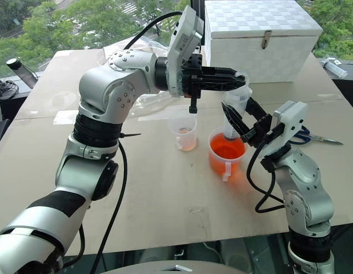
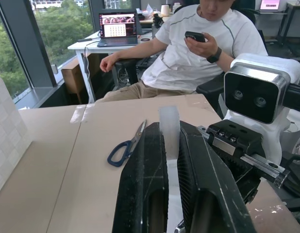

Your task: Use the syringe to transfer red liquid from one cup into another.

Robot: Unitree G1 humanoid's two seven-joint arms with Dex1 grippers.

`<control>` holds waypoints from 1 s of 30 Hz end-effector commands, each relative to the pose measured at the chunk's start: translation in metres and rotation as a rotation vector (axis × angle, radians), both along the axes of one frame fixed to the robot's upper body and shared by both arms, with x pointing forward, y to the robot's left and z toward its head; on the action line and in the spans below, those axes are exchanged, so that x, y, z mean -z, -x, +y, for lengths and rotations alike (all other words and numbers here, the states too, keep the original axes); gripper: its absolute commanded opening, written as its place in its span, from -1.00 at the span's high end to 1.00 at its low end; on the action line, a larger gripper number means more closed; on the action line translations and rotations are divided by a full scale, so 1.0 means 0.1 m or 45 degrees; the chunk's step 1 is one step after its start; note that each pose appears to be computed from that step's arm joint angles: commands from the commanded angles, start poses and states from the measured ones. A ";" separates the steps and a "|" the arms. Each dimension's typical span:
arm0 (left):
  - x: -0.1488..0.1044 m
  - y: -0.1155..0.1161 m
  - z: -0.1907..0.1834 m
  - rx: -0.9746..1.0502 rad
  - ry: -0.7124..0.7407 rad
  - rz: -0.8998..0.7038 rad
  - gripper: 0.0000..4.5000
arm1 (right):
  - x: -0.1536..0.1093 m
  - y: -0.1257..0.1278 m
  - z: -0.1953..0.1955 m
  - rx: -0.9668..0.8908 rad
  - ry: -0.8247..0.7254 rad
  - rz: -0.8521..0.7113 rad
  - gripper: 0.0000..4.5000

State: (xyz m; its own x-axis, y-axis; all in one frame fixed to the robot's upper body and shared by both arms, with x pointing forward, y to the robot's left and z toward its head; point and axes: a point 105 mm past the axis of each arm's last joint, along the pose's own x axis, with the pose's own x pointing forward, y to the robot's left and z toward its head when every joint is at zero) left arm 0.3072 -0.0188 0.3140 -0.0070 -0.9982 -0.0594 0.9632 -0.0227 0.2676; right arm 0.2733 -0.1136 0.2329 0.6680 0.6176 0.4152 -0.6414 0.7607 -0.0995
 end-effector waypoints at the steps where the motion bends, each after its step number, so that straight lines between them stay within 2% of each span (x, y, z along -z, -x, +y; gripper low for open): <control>1: -0.46 0.09 0.08 -0.011 0.160 -0.146 0.97 | 0.05 0.04 0.05 -0.042 0.017 0.017 0.34; 13: -0.54 0.12 0.10 -0.005 0.168 -0.147 0.97 | 0.07 0.03 0.04 -0.043 0.013 0.020 0.34; 26: -0.47 0.21 0.09 0.090 0.130 -0.073 0.97 | 0.06 0.02 0.04 -0.047 0.011 0.016 0.34; 30: -0.43 0.22 0.12 0.097 0.128 -0.074 0.29 | 0.05 0.02 0.03 -0.046 0.010 0.012 0.34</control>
State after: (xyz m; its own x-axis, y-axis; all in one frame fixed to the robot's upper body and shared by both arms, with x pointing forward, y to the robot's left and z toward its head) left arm 0.2957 -0.0097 0.3396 -0.0624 -0.9981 0.0029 0.9657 -0.0596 0.2526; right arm 0.2757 -0.1107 0.2196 0.6687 0.6392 0.3799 -0.6672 0.7413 -0.0728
